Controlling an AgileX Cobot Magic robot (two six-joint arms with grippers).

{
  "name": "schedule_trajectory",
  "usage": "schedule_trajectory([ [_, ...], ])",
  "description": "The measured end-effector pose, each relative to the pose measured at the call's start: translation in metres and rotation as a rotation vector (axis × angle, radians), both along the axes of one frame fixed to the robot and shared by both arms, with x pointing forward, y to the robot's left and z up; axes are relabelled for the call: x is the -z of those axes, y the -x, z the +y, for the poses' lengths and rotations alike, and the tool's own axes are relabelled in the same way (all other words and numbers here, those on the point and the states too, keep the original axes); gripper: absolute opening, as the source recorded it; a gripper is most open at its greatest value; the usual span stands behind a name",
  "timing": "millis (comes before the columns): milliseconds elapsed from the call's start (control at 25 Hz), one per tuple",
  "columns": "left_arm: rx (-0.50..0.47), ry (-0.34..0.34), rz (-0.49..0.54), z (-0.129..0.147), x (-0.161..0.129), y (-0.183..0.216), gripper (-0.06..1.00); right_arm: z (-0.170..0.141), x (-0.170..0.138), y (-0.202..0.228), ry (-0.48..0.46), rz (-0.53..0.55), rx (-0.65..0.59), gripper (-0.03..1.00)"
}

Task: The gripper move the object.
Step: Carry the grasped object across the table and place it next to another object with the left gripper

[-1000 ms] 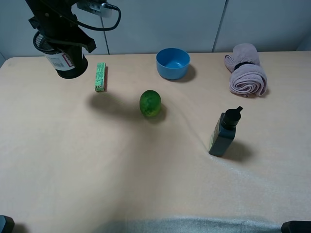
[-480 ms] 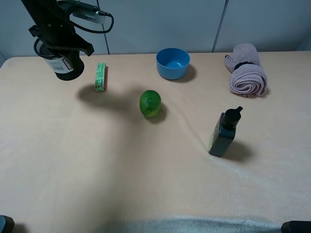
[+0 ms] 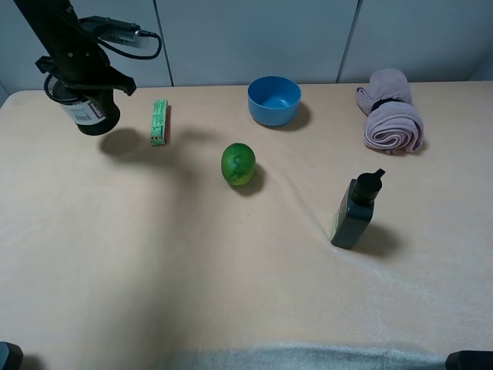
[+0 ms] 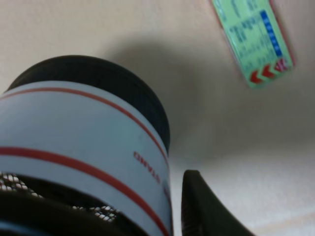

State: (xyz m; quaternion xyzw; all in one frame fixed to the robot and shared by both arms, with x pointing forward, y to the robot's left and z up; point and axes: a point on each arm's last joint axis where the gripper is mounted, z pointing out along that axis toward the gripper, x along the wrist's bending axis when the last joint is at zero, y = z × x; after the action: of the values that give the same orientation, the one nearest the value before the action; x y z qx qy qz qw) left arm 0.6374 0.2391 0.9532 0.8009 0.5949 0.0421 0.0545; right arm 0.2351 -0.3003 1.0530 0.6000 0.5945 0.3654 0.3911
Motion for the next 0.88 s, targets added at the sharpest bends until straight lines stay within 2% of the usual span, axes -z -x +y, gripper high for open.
schedule_trajectory([
  [240,-0.008,0.013,-0.039,-0.001,0.013,-0.008,0.11,0.0,0.0,0.0,0.0,0.0,0.0,0.69],
  [480,-0.013,0.01,-0.006,-0.001,0.03,-0.01,0.11,0.0,0.0,0.0,0.0,0.0,0.0,0.69],
  [880,-0.031,0.012,-0.003,-0.002,0.032,-0.011,0.11,0.0,0.0,0.0,0.0,0.0,0.0,0.69],
])
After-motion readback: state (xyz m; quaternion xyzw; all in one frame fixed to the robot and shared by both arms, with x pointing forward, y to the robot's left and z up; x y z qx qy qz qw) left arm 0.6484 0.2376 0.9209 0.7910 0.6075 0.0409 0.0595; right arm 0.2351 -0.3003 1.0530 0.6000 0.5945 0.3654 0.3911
